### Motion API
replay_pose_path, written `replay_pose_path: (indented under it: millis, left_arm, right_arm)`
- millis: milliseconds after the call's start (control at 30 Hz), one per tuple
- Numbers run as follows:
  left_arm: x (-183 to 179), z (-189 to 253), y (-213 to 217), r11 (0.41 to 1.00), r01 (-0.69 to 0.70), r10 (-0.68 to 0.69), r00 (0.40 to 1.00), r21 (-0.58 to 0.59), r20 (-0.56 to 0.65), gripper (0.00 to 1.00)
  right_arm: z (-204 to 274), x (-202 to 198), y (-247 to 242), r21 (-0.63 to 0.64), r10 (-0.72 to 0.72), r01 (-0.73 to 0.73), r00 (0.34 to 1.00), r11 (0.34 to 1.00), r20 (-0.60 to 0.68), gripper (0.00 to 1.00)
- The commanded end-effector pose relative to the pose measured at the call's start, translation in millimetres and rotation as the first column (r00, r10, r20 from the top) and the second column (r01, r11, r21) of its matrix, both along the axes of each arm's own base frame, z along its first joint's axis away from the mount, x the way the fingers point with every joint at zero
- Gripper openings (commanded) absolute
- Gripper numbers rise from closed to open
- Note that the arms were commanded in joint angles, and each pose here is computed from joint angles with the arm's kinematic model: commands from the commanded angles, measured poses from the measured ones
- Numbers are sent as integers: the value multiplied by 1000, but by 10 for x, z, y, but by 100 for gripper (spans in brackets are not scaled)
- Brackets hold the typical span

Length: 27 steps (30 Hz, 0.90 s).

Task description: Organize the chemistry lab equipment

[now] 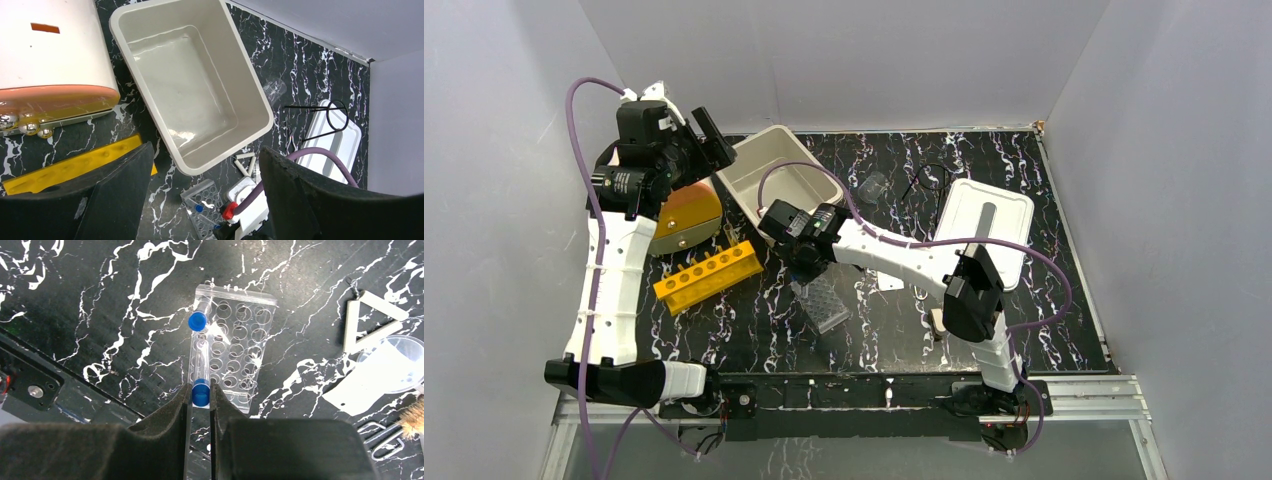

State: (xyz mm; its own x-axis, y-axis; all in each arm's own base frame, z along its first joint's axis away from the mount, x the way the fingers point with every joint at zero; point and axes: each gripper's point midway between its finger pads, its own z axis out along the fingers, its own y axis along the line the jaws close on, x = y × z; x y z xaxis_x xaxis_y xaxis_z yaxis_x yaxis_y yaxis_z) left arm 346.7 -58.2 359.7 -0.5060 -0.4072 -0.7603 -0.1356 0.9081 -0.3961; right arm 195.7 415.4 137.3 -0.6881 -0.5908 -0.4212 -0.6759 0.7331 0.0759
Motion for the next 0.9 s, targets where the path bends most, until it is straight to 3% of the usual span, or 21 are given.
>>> replay_pose_path:
  millis: [0,200,867]
  left_arm:
    - [-68,184,-43,999,34,-33,998,-16,51,76]
    - [-73,139,-57,999,39,-38,998,-23,41,77]
    - [-112,99,-38,999,33,-33,999,-16,34,78]
  right_arm:
    - [161,107,26,14,-15,15,998,1000,68,16]
    - [178,115,192,100,-9,1,997,995,71,15]
    - [-28,92,104,15,-22,21,999,1000,36,15]
